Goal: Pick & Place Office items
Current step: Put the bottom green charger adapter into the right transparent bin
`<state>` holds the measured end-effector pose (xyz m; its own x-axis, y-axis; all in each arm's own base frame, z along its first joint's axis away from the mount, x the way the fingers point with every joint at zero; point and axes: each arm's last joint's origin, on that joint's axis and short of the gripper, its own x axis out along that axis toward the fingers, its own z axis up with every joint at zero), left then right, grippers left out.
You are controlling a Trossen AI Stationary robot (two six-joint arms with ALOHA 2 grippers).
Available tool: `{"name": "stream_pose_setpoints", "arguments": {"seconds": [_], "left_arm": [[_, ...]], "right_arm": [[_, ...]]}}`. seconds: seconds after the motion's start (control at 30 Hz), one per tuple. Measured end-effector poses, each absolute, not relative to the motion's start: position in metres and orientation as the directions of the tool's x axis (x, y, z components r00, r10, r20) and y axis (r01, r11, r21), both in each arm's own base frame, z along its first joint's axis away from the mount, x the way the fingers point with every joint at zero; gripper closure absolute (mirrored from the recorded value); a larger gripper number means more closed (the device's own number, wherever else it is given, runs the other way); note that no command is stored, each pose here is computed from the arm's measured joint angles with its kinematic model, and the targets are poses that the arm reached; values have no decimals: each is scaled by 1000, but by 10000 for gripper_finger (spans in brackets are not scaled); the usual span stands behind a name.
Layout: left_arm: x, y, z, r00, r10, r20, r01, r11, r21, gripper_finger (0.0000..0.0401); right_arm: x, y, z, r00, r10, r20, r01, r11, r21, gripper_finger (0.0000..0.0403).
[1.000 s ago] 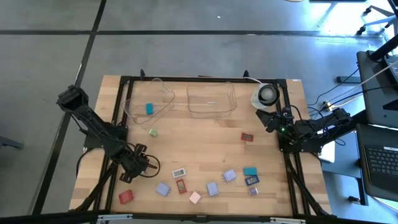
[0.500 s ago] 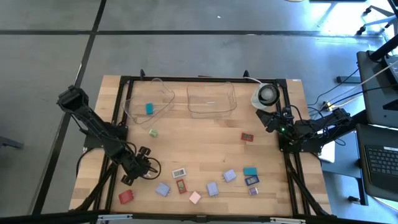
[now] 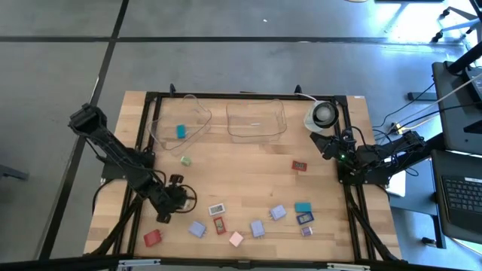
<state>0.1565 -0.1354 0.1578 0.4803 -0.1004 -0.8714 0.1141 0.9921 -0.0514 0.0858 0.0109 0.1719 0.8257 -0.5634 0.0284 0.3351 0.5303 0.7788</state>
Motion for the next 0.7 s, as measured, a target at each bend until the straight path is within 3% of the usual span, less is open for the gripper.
{"name": "stream_pose_setpoints", "arguments": {"seconds": [0.2, 0.33, 0.5, 0.7], "left_arm": [[185, -123, 185, 679, 166, -715, -4, 975, 223, 252], [210, -105, 208, 741, 341, -579, -133, 919, 370, 251], [245, -76, 240, 815, 435, -382, -319, 888, 331, 249], [272, -35, 289, 920, 392, 11, -390, 910, 141, 250]], "right_arm": [[86, 11, 172, 826, -563, 29, 340, 537, 772, 145], [86, 11, 172, 827, -561, 29, 358, 565, 743, 145], [86, 12, 177, 858, -509, 65, 326, 640, 696, 145], [86, 12, 182, 860, -500, 103, 323, 690, 648, 145]]}}
